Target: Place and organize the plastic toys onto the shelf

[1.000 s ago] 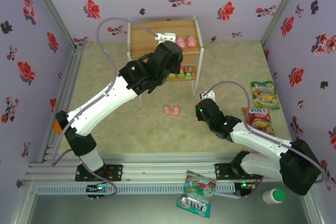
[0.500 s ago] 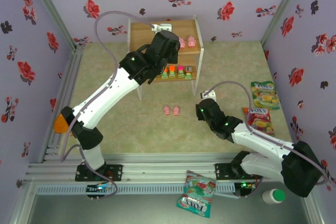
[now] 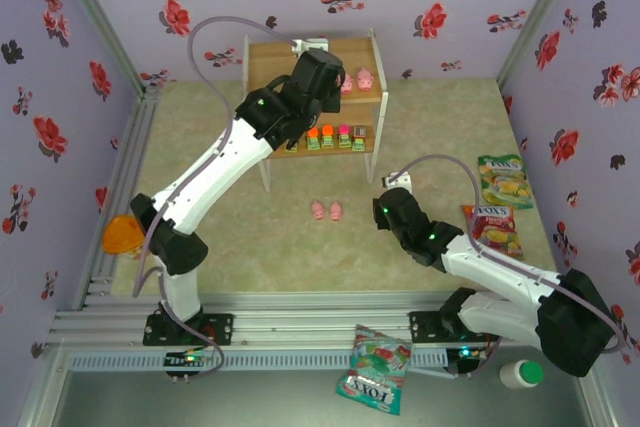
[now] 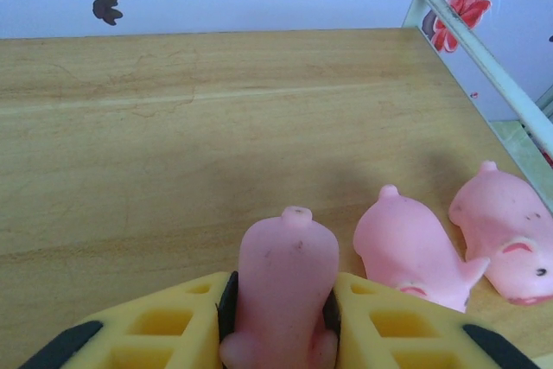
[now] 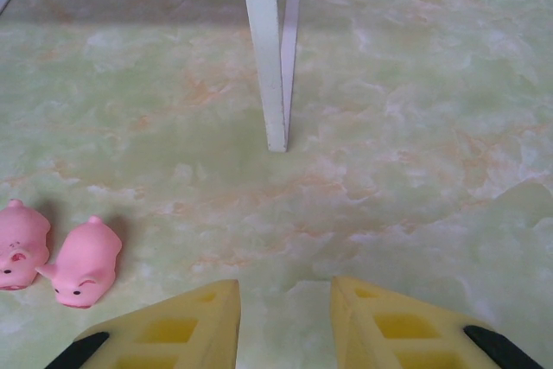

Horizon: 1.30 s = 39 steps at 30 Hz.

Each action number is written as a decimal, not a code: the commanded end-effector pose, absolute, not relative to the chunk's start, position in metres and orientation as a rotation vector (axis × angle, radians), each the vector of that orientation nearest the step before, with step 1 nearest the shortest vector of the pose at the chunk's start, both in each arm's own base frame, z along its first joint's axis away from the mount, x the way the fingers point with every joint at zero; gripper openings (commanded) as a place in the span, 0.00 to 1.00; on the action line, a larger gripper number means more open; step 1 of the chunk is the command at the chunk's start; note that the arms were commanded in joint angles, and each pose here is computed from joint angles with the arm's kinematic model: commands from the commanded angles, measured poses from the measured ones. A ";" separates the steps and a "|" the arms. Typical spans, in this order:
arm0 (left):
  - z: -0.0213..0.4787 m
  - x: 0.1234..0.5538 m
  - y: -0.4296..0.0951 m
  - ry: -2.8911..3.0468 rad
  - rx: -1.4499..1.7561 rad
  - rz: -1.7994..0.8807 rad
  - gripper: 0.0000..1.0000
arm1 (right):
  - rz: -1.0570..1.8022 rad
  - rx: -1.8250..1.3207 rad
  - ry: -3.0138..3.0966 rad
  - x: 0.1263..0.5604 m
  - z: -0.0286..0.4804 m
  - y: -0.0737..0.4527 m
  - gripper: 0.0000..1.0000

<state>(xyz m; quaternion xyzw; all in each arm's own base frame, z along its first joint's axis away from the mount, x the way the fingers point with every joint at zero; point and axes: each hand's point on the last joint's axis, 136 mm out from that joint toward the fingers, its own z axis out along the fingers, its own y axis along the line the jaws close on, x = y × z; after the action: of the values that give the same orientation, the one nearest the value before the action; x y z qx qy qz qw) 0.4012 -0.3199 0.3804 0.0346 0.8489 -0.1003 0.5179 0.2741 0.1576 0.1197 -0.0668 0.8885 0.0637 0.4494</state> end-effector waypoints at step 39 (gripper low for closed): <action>0.377 0.413 -0.328 2.055 0.061 -0.303 0.48 | 0.138 -0.148 2.186 0.276 0.122 0.153 0.34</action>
<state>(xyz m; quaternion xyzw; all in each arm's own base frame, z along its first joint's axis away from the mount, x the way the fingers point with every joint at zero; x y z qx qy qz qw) 0.4116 -0.3318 0.3716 0.0338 0.8542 -0.1191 0.5051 0.2741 0.1575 0.1197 -0.0668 0.8885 0.0635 0.4495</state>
